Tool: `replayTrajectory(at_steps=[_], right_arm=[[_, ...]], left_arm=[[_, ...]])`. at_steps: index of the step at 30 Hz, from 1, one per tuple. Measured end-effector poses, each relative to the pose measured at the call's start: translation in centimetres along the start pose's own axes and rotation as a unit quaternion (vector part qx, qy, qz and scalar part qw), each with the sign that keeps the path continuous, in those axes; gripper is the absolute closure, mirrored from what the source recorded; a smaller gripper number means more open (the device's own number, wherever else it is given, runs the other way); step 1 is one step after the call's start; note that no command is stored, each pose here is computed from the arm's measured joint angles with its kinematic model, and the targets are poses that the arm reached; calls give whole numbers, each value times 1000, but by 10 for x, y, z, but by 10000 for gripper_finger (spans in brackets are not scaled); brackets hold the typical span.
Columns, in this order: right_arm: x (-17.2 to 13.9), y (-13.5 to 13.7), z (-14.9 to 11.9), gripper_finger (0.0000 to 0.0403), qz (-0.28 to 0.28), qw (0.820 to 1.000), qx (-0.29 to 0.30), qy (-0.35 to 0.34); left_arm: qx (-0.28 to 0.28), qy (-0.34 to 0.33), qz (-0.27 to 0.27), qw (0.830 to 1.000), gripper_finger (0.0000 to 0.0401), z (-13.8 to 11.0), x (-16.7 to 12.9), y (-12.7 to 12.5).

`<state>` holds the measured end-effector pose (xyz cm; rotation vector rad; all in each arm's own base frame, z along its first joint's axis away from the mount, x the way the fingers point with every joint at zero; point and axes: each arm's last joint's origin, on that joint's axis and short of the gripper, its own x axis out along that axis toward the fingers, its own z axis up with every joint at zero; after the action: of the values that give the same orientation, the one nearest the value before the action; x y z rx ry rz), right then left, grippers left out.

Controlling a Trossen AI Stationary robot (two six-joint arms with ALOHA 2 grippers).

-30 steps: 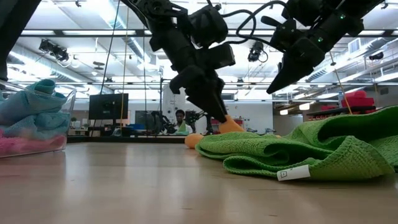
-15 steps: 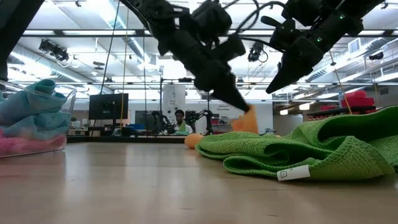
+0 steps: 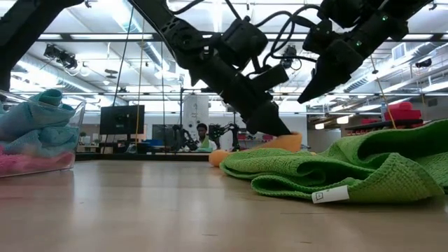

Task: Fold microfiber towels
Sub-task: Fold the left yellow microfiber cloth

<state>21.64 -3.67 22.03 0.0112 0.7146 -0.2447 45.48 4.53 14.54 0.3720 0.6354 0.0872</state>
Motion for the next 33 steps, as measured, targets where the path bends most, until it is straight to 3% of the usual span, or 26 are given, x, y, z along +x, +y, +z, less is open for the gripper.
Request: replayTrajectory(at_steps=[6, 11, 25, 29, 33], right_arm=[[0, 0, 1, 309, 0, 1000, -5, -8], [0, 1, 2, 309, 2, 1000, -4, -11], [0, 4, 2, 309, 7, 1000, -7, -13], [0, 4, 2, 309, 8, 1000, -8, -12], [0, 4, 2, 309, 7, 1000, -11, -12]], left_arm=[[-19, 4, -1, 1000, 391, -8, 8, -2], [-31, -17, 7, 999, 359, -14, 22, -7], [-27, -6, 3, 1000, 202, -10, 14, -4], [-5, 3, 8, 1000, 200, 4, -9, 15], [-5, 35, -12, 999, 221, -4, -21, 41]])
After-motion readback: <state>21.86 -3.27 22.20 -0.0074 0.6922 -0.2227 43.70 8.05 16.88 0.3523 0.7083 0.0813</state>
